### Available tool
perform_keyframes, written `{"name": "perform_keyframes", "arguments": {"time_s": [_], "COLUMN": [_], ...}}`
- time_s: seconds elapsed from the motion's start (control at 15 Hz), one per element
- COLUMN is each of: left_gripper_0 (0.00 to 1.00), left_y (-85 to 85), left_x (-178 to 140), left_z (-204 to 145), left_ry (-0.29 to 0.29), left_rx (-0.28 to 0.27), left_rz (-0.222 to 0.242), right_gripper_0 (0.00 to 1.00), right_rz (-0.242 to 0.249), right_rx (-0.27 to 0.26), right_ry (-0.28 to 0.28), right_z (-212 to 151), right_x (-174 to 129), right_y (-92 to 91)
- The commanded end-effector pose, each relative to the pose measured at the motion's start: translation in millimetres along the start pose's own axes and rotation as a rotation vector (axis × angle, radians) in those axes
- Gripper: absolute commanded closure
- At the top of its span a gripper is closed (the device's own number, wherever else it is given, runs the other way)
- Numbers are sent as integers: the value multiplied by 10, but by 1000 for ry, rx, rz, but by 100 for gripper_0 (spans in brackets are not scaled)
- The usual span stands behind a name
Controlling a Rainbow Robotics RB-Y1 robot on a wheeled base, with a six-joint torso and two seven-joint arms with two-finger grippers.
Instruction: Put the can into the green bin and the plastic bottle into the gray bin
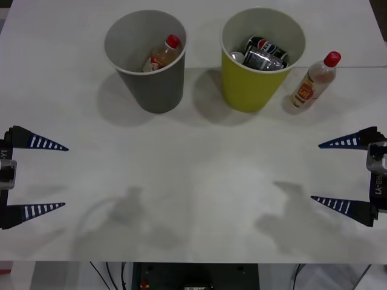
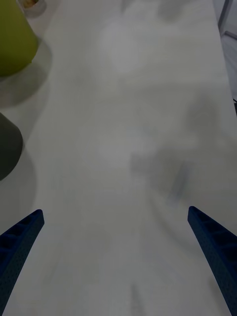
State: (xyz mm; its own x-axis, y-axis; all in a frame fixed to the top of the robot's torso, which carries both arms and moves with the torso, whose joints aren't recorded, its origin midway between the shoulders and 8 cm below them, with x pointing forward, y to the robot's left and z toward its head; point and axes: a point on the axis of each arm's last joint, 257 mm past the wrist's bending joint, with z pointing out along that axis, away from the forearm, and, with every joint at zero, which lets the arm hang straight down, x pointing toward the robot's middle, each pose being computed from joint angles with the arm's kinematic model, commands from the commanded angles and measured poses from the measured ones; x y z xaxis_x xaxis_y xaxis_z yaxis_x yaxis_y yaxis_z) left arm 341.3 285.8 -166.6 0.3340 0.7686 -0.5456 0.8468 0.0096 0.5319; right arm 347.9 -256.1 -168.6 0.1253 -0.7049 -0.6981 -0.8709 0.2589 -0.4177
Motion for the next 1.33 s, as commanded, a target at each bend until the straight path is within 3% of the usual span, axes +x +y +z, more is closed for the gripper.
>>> {"name": "perform_keyframes", "arguments": {"time_s": [0.07,0.27,0.53,0.87,1.13,1.33], "left_gripper_0": [0,0,0,0,0,0], "left_y": [0,0,0,0,0,0], "left_x": [0,0,0,0,0,0], "left_z": [0,0,0,0,0,0], "left_ry": [0,0,0,0,0,0], "left_rx": [0,0,0,0,0,0], "left_rz": [0,0,0,0,0,0], "right_gripper_0": [0,0,0,0,0,0], "right_rz": [109,272,467,732,848,864], "right_rx": [132,263,493,703,835,905], "right_ry": [-12,-19,-10,-89,-137,-153], "right_z": [233,336,221,166,222,279], "right_x": [11,237,752,966,1009,1072], "right_y": [-130,-195,-360,-461,-562,-706]}}
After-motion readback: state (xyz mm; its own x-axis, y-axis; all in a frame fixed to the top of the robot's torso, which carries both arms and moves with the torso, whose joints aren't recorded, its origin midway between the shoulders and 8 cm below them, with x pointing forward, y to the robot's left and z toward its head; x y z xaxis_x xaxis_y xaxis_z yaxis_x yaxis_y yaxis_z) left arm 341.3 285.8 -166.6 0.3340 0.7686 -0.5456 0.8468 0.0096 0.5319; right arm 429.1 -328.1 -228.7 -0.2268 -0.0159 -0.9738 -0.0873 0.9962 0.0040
